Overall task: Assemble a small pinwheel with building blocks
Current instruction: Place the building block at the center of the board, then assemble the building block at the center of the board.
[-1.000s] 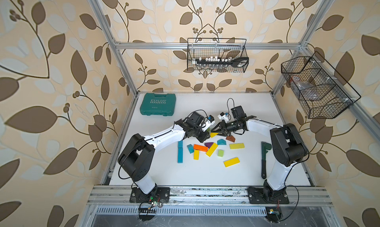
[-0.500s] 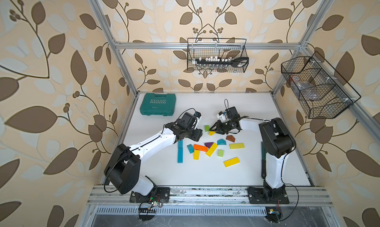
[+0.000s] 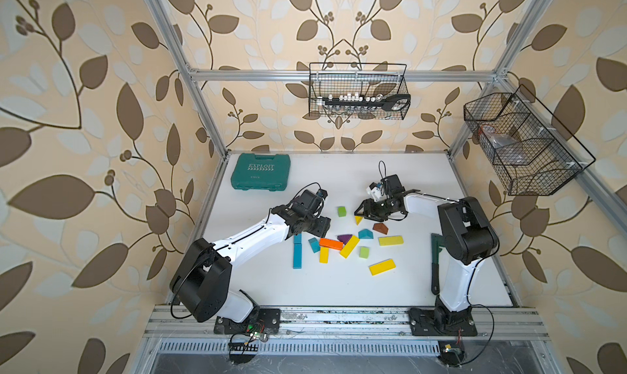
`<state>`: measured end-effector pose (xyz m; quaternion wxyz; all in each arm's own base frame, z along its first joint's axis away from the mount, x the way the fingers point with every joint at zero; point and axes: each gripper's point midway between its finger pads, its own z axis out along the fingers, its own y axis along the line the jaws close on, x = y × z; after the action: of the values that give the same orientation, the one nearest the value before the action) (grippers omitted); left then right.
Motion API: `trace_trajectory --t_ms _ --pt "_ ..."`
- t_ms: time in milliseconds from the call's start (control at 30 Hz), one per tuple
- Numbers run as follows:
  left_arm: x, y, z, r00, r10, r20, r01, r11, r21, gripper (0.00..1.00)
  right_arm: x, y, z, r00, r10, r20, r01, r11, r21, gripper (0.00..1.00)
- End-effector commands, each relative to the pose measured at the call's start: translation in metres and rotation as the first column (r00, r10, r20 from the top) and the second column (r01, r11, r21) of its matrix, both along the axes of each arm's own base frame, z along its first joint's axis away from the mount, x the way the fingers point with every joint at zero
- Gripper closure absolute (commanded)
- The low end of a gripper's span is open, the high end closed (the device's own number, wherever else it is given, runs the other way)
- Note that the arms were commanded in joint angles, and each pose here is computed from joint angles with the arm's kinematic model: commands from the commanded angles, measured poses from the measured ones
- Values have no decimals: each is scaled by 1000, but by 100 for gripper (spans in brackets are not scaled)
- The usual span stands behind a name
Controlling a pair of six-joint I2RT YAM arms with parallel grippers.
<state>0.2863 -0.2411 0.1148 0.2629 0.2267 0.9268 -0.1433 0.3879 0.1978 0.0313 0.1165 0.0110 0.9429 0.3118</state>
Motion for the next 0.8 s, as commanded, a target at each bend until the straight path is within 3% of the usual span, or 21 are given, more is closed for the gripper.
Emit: trace_trajectory --t_ms 0,167,400,533,667,767 --pt "-1 10 7 999 31 16 -31 1000 3 31 -17 -28 -11 999 -9 -44 2 988 -157 39" --pt "-3 11 9 999 31 23 -31 1000 1 30 -22 -25 9 1000 -11 -17 8 986 -164 36" --pt "-2 15 17 997 77 6 -77 997 6 29 -42 -13 14 1000 8 15 -3 950 -312 30" --pt "-1 26 42 989 145 23 -145 989 4 20 -37 -11 7 1000 2 4 -1 937 -351 31" --pt "-2 48 78 970 230 79 -232 973 11 2 -30 1 3 1000 22 0 -20 940 -340 35" --pt "-5 68 106 950 283 131 -287 958 14 1 -25 8 -5 999 41 -11 -43 935 -352 38"
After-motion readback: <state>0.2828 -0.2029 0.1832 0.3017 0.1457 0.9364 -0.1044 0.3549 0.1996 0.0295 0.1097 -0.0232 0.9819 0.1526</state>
